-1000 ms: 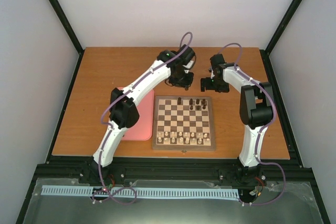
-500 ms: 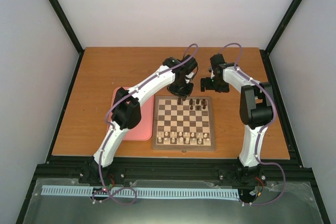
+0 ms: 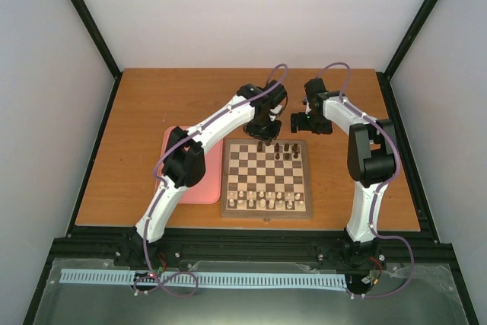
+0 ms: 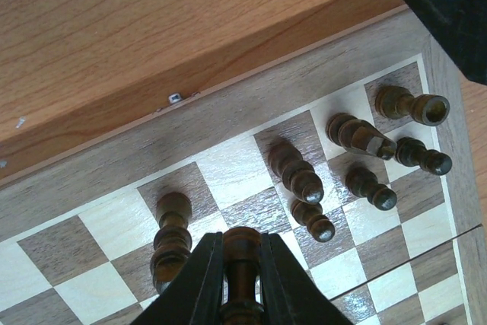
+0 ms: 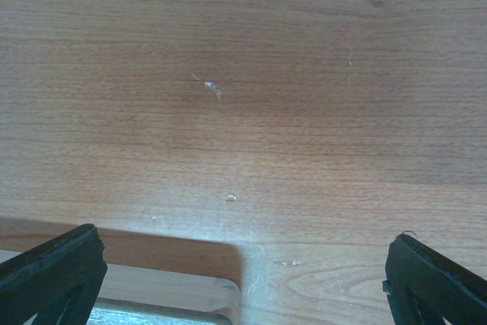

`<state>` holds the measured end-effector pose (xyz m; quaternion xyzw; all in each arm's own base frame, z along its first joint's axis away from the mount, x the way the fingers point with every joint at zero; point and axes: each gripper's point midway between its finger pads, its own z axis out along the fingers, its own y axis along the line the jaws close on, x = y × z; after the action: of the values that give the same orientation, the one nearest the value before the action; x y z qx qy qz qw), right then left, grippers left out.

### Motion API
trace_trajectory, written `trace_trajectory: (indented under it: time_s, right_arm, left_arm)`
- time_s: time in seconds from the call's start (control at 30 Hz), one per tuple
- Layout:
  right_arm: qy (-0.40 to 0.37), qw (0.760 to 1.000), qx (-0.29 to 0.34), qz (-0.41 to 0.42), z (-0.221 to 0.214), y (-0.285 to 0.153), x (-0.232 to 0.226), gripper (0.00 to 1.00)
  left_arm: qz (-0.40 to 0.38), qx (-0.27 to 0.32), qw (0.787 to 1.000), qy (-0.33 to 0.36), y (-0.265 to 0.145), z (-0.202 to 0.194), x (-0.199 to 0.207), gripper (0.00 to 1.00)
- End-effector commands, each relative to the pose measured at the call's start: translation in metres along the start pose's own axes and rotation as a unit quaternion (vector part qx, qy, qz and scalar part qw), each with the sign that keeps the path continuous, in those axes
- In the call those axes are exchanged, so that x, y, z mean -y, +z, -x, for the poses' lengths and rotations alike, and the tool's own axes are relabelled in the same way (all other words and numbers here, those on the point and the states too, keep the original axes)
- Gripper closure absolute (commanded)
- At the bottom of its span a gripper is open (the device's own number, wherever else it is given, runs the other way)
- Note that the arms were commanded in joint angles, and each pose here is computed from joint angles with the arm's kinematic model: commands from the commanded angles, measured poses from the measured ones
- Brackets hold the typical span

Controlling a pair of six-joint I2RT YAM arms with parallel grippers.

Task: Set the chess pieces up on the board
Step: Place the chess piece on the chessboard.

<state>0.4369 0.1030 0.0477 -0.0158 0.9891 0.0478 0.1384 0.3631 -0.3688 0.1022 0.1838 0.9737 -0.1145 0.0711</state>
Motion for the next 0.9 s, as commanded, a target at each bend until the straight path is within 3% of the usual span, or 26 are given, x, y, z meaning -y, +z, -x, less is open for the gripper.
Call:
trace_trajectory:
  time_s: [0.0,0.87]
  right_arm:
    - [-0.001,1.000,0.003,-0.003,0.001,0.001,0.002,0.00]
    - [0.002,1.000,0.000,0.000,0.002,0.004,0.003,0.00]
  left_arm:
    - [0.002,0.004,1.000,0.005,0.009,0.006,-0.002,0.98]
    - [-0.001,0.000,1.000,0.010,0.029,0.014,0.002,0.94]
